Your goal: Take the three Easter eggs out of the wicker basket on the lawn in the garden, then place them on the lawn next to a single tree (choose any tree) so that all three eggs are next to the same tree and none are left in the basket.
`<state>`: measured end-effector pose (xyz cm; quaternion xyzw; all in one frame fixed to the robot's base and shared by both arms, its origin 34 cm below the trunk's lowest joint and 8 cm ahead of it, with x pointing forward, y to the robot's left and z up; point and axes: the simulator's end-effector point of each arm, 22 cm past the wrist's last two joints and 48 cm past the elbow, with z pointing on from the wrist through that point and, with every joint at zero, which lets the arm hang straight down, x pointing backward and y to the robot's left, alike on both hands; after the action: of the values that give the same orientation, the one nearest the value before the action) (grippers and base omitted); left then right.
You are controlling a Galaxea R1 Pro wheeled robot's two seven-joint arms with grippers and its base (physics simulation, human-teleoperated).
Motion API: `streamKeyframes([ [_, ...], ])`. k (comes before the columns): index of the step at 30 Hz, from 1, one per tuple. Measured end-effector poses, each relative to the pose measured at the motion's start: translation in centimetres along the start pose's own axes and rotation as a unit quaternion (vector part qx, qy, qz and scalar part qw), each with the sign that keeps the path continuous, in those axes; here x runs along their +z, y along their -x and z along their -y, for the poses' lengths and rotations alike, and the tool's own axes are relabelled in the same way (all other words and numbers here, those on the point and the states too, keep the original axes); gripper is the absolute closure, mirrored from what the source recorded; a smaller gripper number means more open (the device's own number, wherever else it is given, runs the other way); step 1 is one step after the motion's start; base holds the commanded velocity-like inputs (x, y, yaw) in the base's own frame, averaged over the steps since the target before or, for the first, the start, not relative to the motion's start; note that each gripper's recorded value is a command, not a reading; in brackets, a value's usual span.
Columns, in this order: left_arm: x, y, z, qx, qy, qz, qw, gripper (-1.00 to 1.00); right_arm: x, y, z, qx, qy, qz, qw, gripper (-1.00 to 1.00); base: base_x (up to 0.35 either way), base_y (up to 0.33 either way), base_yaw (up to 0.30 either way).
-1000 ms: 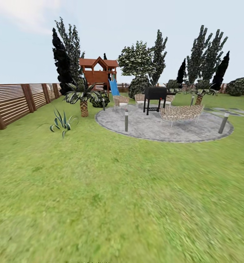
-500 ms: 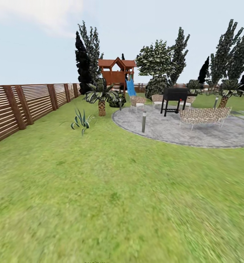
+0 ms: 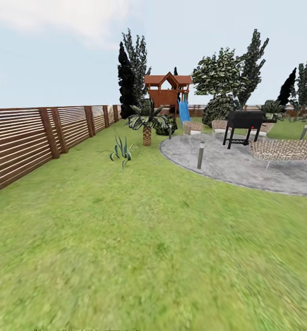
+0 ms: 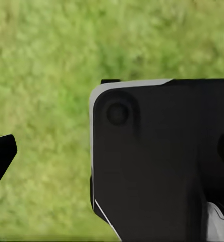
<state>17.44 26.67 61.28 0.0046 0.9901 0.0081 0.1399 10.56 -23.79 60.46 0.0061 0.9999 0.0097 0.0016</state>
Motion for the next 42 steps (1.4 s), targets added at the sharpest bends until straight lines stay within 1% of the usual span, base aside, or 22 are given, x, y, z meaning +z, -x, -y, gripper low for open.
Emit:
streamKeyframes([
  [18,-1.4,-0.4,0.0,-0.001,0.0,0.0,1.0,-1.0,-1.3,-0.8,0.1,0.0,-0.003,0.0,1.0,-1.0,0.0,0.001,0.263],
  [32,-1.4,-0.4,0.0,-0.001,0.0,0.0,1.0,-1.0,-1.3,-0.8,0.1,0.0,-0.003,0.0,1.0,-1.0,0.0,0.0,0.261],
  [36,-1.4,-0.4,0.0,-0.001,0.0,-0.001,1.0,-1.0,-1.3,-0.8,0.2,0.001,-0.004,0.0,1.0,-1.0,0.0,0.0,0.15],
  [42,-1.4,-0.4,0.0,-0.001,0.0,-0.001,1.0,-1.0,-1.3,-0.8,0.2,0.002,-0.004,0.0,1.0,-1.0,0.0,0.0,0.036],
])
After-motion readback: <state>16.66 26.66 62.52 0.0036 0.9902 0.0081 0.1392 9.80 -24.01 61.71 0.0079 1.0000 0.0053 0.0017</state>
